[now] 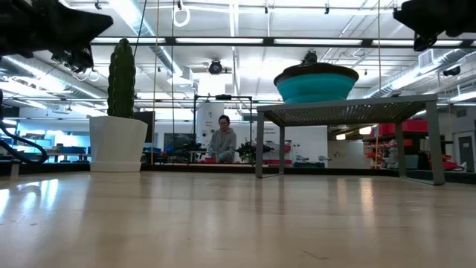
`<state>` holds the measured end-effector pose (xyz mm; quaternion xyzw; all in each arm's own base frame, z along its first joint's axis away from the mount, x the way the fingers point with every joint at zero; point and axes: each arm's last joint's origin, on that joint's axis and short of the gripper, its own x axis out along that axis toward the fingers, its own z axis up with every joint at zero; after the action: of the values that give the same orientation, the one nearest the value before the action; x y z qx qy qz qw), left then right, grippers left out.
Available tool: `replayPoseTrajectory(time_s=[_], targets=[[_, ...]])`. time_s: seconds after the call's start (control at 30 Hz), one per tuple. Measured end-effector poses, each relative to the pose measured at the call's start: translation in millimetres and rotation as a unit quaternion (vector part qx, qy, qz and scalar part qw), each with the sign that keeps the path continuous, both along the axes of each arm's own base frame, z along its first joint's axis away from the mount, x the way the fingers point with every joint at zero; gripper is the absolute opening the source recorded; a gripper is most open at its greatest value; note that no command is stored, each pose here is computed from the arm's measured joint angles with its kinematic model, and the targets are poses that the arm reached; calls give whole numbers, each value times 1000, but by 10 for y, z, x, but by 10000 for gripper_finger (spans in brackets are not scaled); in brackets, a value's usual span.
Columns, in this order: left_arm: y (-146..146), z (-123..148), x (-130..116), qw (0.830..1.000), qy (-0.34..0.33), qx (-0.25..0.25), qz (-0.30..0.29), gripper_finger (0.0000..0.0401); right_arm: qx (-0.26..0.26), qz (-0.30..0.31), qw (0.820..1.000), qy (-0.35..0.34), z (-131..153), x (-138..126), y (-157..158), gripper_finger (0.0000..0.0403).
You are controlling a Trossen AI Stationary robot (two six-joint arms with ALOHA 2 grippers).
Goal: Pick & Place Fruit
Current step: Return to Home Position
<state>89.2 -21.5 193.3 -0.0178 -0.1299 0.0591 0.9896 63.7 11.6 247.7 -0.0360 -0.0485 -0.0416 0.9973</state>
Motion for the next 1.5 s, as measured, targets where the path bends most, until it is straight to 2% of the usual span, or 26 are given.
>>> replayPoseTrajectory(time_s=[0.17, 0.27, 0.37, 0.53, 0.73, 0.93, 1.17, 1.5], targets=[[14, 22, -4, 999, -14, 21, -20, 4, -9, 7, 1000, -3, -113, 64, 30, 108], [44, 12, 6, 999, -10, 33, -6, 4, -11, 6, 1000, -10, -184, 105, 46, 108], [81, 14, 15, 999, -12, 36, 3, 4, -6, 7, 1000, -9, -262, 138, 59, 108], [123, -5, 34, 999, -8, 39, -24, 3, -5, 8, 1000, 4, -449, 203, 86, 108], [177, -14, 44, 999, -5, 42, -31, 3, -17, 17, 1000, -1, -626, 261, 112, 108], [216, -19, 47, 998, -4, 45, -47, 6, -16, 12, 1000, 13, -685, 279, 94, 108], [260, -24, 46, 999, 1, 42, 13, 9, -7, 27, 999, 40, -743, 291, 77, 108], [260, -23, 46, 999, 0, 39, 13, 17, -5, 11, 999, 35, -761, 317, 40, 108]])
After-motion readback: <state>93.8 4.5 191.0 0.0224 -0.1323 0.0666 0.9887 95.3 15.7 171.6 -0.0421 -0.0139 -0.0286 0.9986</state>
